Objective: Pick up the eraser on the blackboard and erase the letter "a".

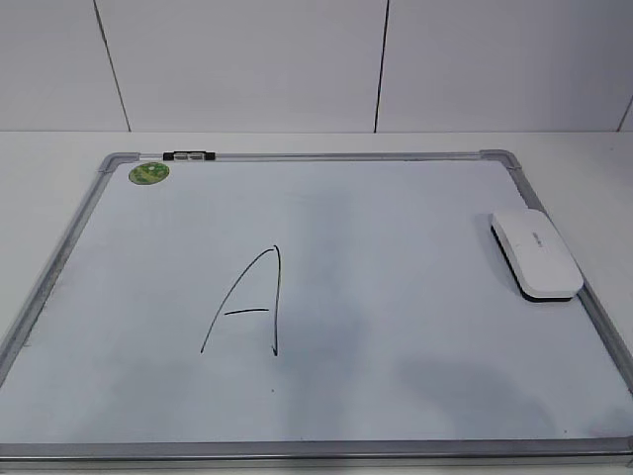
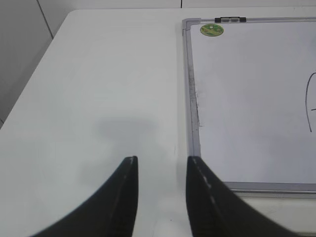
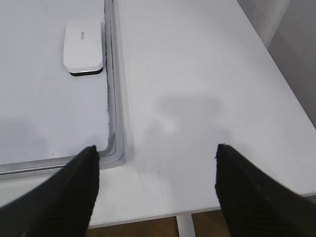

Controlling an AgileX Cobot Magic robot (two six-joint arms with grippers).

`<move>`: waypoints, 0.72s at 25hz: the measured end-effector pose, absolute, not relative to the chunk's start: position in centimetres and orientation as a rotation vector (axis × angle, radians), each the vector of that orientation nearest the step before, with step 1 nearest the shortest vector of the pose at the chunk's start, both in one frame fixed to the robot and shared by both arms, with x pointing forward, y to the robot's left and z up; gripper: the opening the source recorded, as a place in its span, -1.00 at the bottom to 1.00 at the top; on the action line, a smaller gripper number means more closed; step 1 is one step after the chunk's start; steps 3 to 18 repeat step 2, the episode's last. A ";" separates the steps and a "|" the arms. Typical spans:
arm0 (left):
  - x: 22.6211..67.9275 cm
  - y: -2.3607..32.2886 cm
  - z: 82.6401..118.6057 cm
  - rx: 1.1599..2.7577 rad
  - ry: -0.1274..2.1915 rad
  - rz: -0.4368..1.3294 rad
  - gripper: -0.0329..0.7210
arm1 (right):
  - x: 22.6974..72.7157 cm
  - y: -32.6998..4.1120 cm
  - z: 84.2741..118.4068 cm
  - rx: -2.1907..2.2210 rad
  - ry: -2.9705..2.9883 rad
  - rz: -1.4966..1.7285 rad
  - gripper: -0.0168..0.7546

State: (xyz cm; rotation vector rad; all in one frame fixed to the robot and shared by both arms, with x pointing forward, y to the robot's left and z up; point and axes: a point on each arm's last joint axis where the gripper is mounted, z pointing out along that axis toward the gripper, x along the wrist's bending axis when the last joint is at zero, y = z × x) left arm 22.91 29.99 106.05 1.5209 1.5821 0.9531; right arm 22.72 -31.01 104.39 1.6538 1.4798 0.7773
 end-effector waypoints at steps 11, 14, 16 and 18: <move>22.9 30.0 106.1 1.521 1.582 0.953 -0.29 | 22.7 -31.0 104.4 1.654 1.480 0.777 0.52; 22.9 30.0 106.1 1.521 1.582 0.953 -0.29 | 22.7 -31.0 104.4 1.654 1.480 0.777 0.52; 22.9 30.0 106.1 1.521 1.582 0.953 -0.29 | 22.7 -31.0 104.4 1.654 1.480 0.777 0.52; 22.9 30.0 106.1 1.521 1.582 0.953 -0.29 | 22.7 -31.0 104.4 1.654 1.480 0.777 0.52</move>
